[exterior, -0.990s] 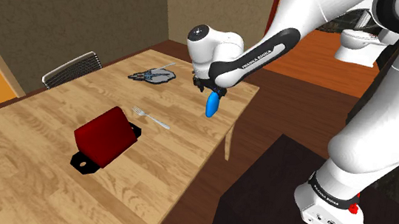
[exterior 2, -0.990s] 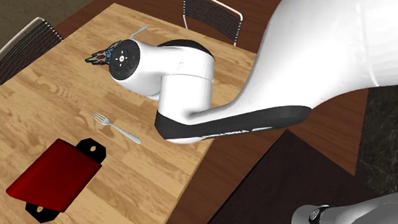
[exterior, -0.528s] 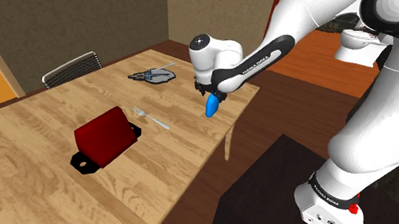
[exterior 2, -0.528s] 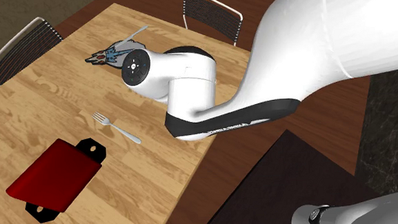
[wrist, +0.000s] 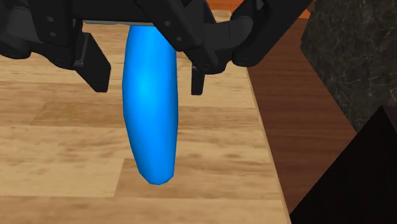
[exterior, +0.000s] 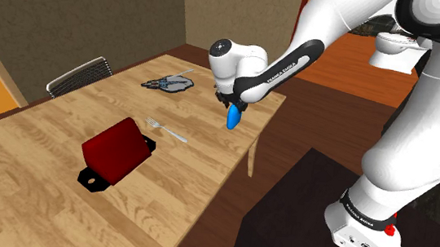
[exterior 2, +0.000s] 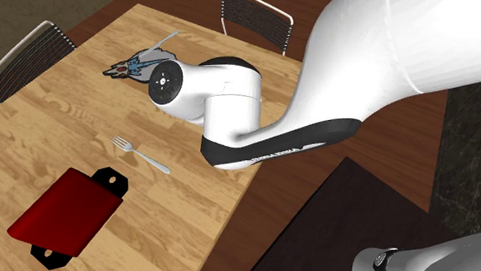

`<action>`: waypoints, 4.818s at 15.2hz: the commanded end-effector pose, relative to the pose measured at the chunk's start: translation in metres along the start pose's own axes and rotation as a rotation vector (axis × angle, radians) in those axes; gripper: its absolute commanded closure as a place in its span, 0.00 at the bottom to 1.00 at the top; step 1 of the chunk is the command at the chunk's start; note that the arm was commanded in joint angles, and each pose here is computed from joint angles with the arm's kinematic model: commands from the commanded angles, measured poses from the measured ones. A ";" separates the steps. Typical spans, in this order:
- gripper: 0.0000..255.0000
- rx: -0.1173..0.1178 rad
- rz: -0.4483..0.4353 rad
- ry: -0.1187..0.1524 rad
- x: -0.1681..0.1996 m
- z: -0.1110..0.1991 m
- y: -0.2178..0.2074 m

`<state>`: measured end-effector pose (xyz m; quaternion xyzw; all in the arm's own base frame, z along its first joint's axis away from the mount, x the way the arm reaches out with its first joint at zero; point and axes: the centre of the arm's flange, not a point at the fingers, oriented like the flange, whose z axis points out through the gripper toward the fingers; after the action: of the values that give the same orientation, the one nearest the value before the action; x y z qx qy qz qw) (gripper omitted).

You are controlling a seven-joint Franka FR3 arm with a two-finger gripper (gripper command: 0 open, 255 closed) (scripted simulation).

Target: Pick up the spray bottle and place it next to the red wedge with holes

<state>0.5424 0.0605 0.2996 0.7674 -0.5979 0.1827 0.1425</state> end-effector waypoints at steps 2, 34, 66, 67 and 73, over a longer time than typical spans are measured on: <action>1.00 0.000 0.000 0.000 0.000 0.000 0.000; 1.00 0.000 0.000 0.000 0.060 -0.118 0.000; 1.00 0.000 0.000 0.000 0.136 -0.269 0.000; 1.00 0.000 0.000 0.000 0.138 -0.273 0.000; 1.00 0.000 0.000 0.000 0.095 -0.305 -0.007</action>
<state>0.5390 0.0987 0.6113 0.7677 -0.5974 0.1827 0.1426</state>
